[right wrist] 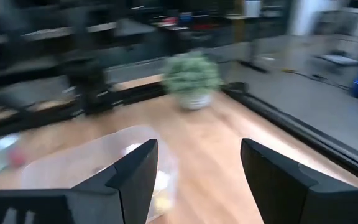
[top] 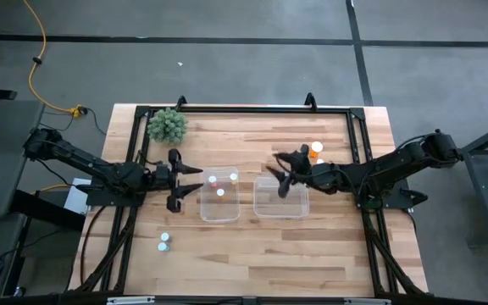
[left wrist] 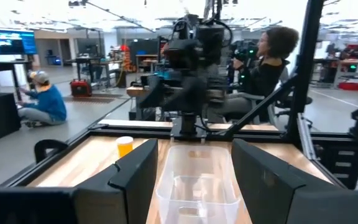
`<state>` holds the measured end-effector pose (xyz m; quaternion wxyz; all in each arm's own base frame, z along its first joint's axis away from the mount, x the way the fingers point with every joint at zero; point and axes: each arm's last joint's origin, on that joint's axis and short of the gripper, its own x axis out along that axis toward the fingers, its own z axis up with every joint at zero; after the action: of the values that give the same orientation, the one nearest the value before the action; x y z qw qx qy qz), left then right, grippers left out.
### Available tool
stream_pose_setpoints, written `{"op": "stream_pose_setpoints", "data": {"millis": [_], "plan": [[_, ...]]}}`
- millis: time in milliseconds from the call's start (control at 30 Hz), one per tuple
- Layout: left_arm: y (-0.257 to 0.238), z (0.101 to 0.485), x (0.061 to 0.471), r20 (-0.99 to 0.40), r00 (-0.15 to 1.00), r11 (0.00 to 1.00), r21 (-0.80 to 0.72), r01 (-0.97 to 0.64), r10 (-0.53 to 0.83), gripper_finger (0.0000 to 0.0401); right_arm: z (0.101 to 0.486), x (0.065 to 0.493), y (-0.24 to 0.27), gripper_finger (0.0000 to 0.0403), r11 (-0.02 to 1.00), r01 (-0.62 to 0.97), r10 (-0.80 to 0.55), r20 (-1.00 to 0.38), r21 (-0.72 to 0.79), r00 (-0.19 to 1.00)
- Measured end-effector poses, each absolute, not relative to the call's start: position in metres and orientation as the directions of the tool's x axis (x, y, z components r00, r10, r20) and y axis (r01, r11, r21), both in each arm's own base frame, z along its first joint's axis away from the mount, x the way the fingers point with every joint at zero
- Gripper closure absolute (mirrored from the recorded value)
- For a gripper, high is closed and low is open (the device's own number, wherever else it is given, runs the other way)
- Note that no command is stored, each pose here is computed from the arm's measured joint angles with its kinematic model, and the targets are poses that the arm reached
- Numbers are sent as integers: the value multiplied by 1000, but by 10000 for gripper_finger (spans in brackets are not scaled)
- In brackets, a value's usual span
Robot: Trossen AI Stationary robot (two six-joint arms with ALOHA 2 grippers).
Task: Pick and place medicine bottles into bin by pill shape (circle, oval)
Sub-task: Put the yellow tablet bottle into the left transparent bin
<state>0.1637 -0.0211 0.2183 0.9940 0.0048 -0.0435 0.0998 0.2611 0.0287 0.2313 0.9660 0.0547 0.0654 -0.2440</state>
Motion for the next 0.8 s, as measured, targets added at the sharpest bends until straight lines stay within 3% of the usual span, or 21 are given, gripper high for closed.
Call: {"op": "stream_pose_setpoints", "data": {"millis": [167, 367, 600, 800], "plan": [[-22, 218, 164, 88, 981, 985, 3, -174, 173, 206, 235, 260, 23, 179, 716, 697, -671, -239, 37, 702], [-22, 218, 164, 88, 981, 985, -4, -174, 174, 206, 232, 246, 18, 179, 535, 845, -781, -381, 1, 495], [-22, 218, 164, 87, 981, 985, -5, -174, 174, 206, 214, 216, 3, 179, 322, 947, -824, -496, -14, 273], [-22, 218, 164, 86, 980, 984, -5, -178, 178, 206, 196, 197, -8, 179, 206, 977, -783, -608, -51, 133]]}}
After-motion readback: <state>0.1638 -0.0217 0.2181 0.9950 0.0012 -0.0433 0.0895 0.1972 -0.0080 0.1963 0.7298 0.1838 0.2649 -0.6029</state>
